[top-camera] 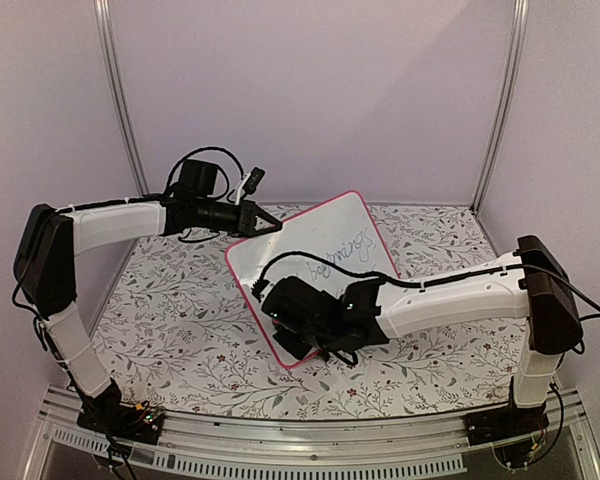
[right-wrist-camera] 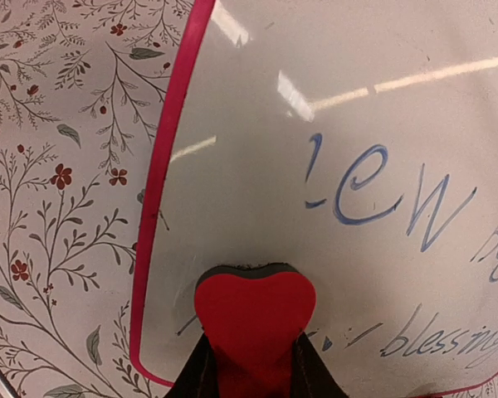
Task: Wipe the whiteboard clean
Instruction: Erase the whiteboard at the center of the board.
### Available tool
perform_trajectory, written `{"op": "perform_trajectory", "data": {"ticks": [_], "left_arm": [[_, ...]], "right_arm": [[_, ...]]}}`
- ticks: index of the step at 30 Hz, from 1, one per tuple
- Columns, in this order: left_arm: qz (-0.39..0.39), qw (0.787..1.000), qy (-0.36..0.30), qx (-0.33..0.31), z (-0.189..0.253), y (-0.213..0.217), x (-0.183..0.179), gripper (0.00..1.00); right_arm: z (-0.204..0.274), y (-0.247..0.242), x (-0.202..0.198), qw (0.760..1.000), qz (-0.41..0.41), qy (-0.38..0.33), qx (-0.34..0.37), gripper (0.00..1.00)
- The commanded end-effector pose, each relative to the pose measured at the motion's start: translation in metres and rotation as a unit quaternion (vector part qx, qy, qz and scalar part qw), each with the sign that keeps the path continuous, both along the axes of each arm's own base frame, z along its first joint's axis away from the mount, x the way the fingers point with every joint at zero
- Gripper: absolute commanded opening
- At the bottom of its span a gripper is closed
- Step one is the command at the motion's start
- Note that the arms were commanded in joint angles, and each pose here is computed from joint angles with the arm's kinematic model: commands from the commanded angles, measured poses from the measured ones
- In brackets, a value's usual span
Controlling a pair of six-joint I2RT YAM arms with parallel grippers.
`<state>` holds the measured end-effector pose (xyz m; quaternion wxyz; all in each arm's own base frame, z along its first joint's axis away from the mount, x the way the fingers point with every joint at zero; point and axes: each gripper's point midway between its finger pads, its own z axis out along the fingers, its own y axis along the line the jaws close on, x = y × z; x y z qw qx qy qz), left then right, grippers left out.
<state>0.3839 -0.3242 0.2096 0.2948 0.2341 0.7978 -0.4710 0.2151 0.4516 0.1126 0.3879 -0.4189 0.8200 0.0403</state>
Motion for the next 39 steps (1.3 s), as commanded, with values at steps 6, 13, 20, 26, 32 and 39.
{"op": "perform_trajectory", "data": {"ticks": [6,13,20,26,32,39], "left_arm": [[0.016,1.000,-0.026,0.003,0.010,0.005,0.005,0.00],[0.017,1.000,-0.025,0.004,0.008,0.005,0.005,0.00],[0.016,1.000,-0.026,0.004,0.009,0.005,0.005,0.00],[0.015,1.000,-0.024,0.003,0.008,0.005,0.005,0.00],[0.015,1.000,-0.022,0.003,0.007,0.005,0.005,0.00],[0.014,1.000,-0.021,0.003,0.006,0.005,0.005,0.00]], "right_arm": [[0.061,-0.011,0.012,0.998,-0.014,-0.041,0.036,0.00],[0.075,-0.006,0.039,0.996,-0.035,-0.064,0.041,0.00],[0.078,0.010,0.056,0.996,-0.033,-0.073,0.043,0.00],[0.064,0.025,0.049,0.998,-0.006,-0.045,0.048,0.00],[0.047,0.024,0.043,0.999,0.001,-0.024,0.044,0.00],[0.028,0.024,0.031,0.999,0.015,0.006,0.039,0.00]]}}
